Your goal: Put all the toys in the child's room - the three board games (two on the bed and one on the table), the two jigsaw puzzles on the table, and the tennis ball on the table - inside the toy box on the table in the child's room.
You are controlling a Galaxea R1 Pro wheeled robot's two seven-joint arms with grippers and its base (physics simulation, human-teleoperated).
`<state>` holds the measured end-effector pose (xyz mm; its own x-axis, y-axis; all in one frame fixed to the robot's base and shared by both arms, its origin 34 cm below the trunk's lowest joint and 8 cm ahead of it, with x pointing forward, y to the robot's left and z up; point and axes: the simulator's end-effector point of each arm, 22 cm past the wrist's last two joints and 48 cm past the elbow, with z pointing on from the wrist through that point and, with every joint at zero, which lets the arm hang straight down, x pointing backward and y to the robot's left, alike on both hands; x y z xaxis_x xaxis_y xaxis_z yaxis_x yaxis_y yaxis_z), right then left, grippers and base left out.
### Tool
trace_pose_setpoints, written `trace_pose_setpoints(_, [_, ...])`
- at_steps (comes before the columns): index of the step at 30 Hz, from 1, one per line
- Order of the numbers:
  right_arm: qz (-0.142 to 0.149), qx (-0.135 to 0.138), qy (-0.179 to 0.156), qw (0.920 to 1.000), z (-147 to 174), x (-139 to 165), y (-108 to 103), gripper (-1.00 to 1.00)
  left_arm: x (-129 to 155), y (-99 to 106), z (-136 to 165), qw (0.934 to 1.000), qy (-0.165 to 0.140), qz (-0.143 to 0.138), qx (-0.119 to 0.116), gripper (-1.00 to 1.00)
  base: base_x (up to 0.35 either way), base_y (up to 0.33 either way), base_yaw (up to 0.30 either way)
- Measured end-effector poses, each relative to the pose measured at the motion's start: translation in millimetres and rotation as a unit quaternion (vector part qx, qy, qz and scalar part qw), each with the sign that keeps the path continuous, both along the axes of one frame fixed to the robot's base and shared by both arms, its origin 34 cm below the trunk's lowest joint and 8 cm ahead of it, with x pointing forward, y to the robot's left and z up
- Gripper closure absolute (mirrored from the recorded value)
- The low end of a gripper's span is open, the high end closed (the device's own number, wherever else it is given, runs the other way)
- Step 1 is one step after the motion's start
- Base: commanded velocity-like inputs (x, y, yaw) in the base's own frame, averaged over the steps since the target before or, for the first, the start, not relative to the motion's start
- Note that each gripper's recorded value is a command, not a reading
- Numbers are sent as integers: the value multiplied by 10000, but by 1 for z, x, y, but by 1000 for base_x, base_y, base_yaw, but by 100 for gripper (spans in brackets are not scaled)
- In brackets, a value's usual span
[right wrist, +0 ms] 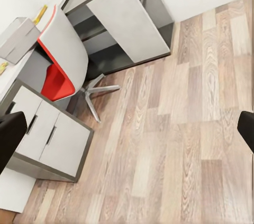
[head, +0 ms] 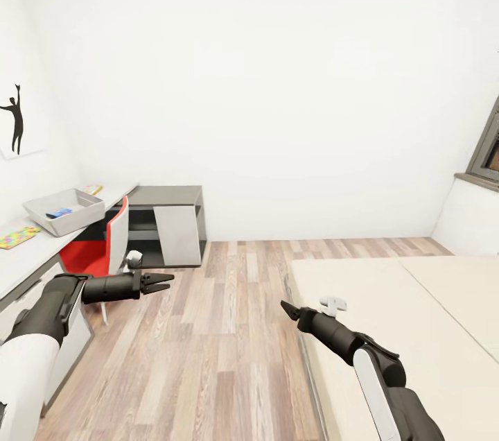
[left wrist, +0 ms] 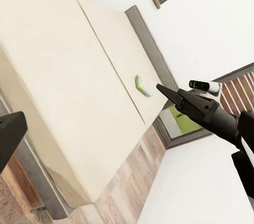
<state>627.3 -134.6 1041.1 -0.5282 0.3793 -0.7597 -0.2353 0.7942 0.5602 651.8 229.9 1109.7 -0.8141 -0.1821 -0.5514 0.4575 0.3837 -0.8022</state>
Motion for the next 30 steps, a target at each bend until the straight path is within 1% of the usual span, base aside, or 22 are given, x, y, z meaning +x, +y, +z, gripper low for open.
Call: trace_pose_setpoints(30, [-4,-4,-7,10000,0,0,0,-100,0,0,0,10000,-2,0,0,-100,0,-243,0])
